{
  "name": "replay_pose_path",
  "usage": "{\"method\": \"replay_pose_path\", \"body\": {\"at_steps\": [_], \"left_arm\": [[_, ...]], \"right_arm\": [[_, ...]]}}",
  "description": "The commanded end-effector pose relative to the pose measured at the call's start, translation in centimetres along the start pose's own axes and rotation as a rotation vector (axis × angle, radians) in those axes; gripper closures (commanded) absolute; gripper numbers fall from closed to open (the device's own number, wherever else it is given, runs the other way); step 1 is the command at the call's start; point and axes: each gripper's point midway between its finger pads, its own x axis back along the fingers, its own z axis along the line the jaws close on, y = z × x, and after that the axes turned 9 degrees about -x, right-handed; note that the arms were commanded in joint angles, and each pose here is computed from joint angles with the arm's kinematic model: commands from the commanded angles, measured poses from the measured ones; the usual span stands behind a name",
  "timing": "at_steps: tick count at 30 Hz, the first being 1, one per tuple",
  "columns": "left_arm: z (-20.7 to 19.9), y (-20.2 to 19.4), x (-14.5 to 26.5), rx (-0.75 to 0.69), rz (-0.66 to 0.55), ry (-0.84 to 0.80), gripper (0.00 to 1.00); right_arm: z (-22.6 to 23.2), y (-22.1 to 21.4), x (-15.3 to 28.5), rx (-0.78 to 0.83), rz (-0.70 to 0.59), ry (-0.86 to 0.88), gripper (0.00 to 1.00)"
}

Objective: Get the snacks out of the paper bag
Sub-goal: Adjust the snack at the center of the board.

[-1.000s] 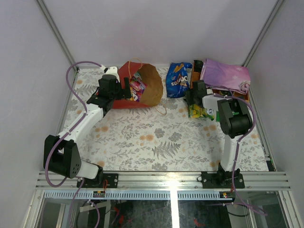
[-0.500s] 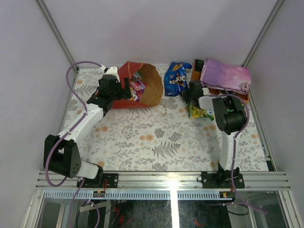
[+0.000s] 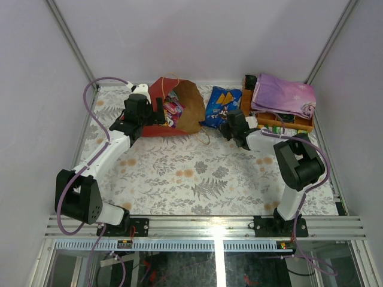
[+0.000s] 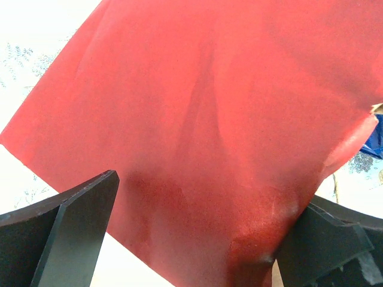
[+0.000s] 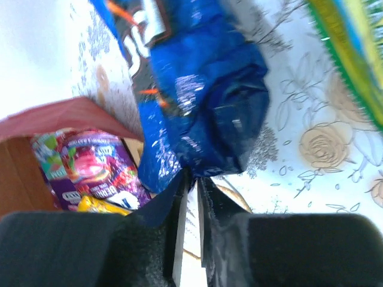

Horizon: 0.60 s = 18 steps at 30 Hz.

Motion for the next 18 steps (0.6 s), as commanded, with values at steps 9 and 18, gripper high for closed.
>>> {"method": "replay_pose_path", "body": {"at_steps": [9,18], "left_arm": [[0.8,0.8,-0.2,0.009,-0.029,0.029,0.0],[0.9,1.0,0.1,0.009,-0.036,0.033,0.0]], "right_arm": [[12.1,3.7,5.7,0.316,-0.265,0.279,0.01],[19.1,9.1,0.2,0.382,-0.162,0.352,0.44]]}}
